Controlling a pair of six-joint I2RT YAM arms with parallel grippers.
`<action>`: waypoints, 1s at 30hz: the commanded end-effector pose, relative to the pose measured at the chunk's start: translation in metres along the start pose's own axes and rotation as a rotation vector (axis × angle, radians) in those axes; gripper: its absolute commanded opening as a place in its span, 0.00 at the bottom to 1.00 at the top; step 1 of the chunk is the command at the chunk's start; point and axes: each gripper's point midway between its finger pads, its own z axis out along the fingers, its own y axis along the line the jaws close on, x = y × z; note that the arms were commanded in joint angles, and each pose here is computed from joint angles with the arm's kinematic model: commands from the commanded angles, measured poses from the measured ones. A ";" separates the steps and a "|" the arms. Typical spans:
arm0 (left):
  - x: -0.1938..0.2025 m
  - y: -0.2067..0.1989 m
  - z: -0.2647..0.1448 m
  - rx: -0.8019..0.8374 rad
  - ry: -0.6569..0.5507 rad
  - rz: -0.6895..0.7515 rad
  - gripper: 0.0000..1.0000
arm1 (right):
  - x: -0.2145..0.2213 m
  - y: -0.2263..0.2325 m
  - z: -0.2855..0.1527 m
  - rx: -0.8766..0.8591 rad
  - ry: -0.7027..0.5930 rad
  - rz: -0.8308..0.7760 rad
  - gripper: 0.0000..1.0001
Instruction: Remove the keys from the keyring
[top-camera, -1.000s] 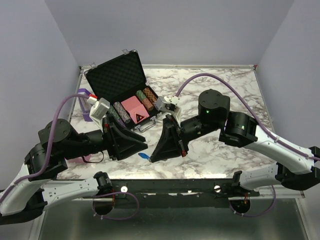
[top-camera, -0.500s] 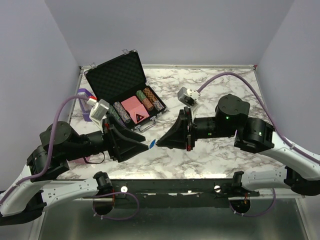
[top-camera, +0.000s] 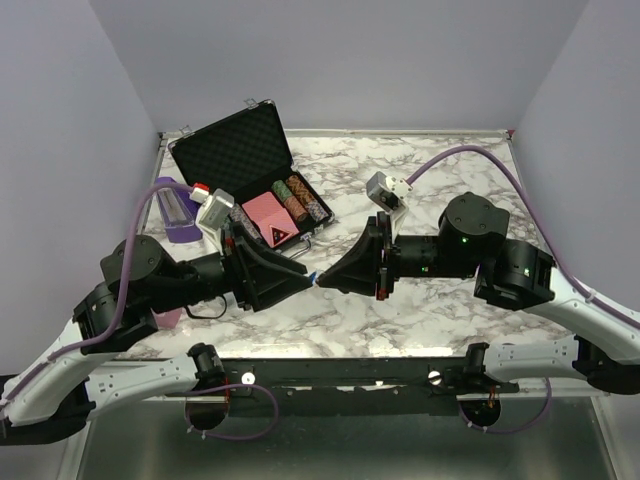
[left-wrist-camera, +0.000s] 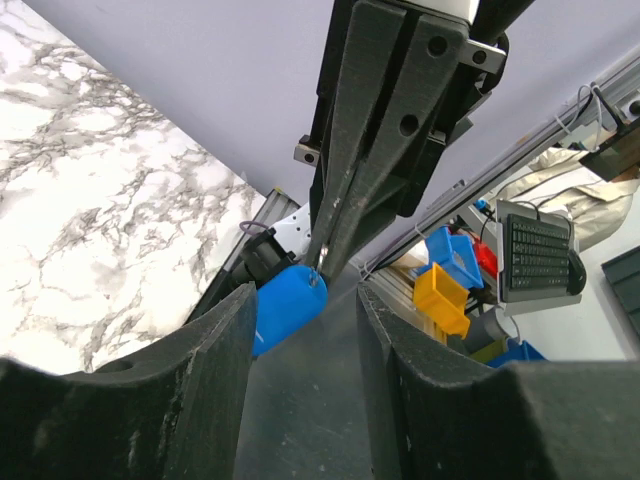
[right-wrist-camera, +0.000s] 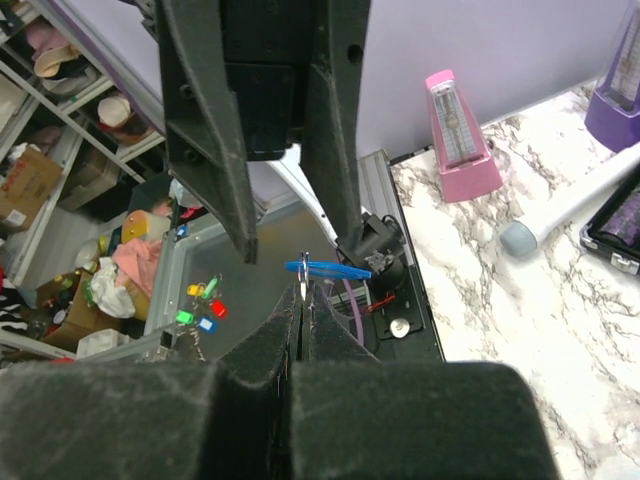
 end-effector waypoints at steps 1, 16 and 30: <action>-0.005 -0.004 0.015 0.038 -0.026 -0.032 0.50 | -0.003 0.012 0.001 -0.070 -0.022 -0.005 0.01; -0.006 0.000 0.020 0.024 -0.036 -0.022 0.41 | -0.004 0.014 0.003 -0.081 -0.020 -0.010 0.01; 0.007 0.004 0.020 0.031 0.010 -0.014 0.00 | -0.008 0.028 0.002 -0.151 -0.013 -0.020 0.01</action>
